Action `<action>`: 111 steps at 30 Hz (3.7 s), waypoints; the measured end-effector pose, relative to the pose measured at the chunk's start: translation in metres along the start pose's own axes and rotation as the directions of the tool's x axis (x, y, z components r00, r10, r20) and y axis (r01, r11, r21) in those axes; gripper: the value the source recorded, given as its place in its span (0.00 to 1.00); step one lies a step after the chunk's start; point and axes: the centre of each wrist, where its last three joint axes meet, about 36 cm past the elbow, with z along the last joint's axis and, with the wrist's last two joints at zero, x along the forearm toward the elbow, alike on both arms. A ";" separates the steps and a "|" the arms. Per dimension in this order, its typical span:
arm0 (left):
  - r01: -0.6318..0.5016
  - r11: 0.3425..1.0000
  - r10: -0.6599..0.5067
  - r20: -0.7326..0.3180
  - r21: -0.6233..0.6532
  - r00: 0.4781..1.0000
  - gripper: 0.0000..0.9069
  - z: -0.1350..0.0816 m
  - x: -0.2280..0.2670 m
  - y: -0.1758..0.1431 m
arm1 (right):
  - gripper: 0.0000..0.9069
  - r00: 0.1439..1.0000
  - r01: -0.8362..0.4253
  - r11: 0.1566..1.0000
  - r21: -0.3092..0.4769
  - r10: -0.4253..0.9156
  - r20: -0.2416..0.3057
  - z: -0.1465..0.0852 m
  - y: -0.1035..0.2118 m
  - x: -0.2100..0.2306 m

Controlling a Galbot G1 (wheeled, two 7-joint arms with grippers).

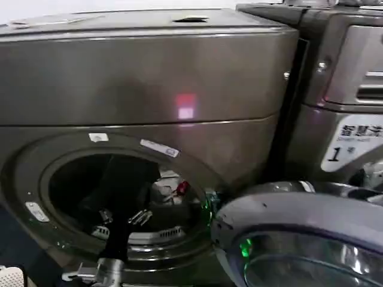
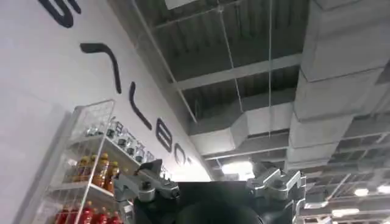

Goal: Grasp the clothes from the dryer.

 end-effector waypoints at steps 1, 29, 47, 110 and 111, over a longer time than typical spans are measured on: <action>0.001 1.000 -0.001 0.003 0.005 1.000 1.00 0.001 -0.005 0.001 | 1.00 1.000 0.001 1.000 0.004 -0.001 0.000 -0.001 0.000 0.000; -0.007 1.000 0.007 -0.021 0.004 1.000 1.00 0.069 -0.246 0.037 | 1.00 1.000 -0.016 1.000 0.021 0.016 0.020 -0.015 -0.015 -0.007; -0.459 0.876 0.425 -0.212 -0.149 0.880 1.00 0.070 -0.363 0.066 | 1.00 1.000 -0.013 1.000 0.024 0.012 0.020 -0.015 -0.017 -0.005; -0.978 -0.081 0.142 -0.974 -0.192 0.179 0.00 0.069 -0.420 0.047 | 1.00 1.000 0.016 0.999 0.032 -0.016 0.012 -0.009 -0.013 0.004; -0.978 -0.082 0.144 -0.973 -0.193 0.180 0.00 0.070 -0.419 0.047 | 1.00 1.000 0.015 0.999 0.032 -0.015 0.011 -0.008 -0.013 0.005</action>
